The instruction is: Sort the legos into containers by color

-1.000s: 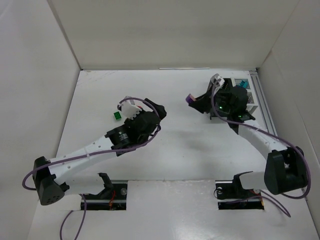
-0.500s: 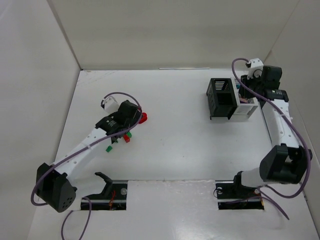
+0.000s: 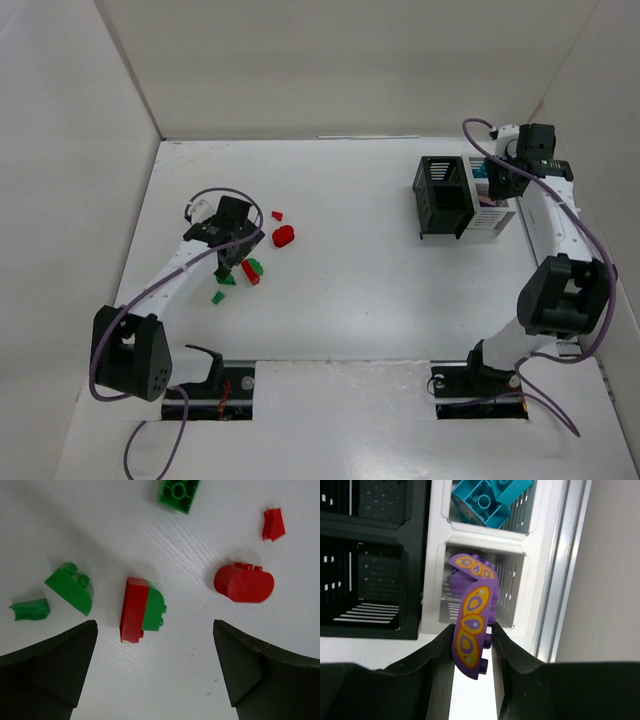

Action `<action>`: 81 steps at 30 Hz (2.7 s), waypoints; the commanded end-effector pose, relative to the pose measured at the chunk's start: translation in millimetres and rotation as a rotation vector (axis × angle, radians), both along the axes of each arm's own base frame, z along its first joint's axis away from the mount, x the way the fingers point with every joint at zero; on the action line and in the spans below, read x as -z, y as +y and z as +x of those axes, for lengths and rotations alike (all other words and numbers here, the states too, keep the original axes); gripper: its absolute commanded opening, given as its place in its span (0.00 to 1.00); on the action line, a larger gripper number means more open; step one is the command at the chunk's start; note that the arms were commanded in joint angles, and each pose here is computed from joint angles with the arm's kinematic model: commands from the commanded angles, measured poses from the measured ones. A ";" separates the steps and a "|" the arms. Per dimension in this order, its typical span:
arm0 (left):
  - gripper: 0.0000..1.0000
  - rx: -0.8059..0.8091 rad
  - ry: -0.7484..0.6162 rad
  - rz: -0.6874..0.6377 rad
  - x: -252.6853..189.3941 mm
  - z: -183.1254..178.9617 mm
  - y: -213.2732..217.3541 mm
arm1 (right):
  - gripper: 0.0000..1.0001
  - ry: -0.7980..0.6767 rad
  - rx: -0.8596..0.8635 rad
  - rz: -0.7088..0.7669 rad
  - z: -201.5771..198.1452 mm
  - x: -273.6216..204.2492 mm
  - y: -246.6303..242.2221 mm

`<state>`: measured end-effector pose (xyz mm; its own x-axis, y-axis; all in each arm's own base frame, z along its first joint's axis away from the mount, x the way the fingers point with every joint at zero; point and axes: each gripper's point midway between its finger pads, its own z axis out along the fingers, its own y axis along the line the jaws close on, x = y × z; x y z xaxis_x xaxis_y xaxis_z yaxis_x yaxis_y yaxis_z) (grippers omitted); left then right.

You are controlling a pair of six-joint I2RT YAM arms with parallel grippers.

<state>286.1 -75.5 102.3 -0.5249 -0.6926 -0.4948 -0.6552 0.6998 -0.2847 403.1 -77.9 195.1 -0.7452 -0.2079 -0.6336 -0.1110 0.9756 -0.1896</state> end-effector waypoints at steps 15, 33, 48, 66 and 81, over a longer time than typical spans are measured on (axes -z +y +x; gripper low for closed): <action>1.00 -0.037 0.017 -0.002 9.6 27.8 31.6 | 0.71 -0.009 -0.027 -0.020 19.8 -2.5 -9.9; 0.77 -0.123 -0.015 0.054 29.3 111.1 63.0 | 1.00 -0.435 -0.154 0.076 -8.8 -93.2 36.1; 0.52 -0.083 0.051 0.065 63.9 131.5 61.8 | 1.00 -0.451 -0.198 0.145 -16.2 -89.9 52.2; 0.04 0.004 -0.022 0.018 28.5 118.2 32.0 | 1.00 -0.493 -0.459 0.189 -20.3 -77.4 121.9; 0.07 0.093 -0.403 -0.231 -119.9 72.4 -90.6 | 1.00 -0.588 -0.961 0.517 -75.8 -90.6 354.6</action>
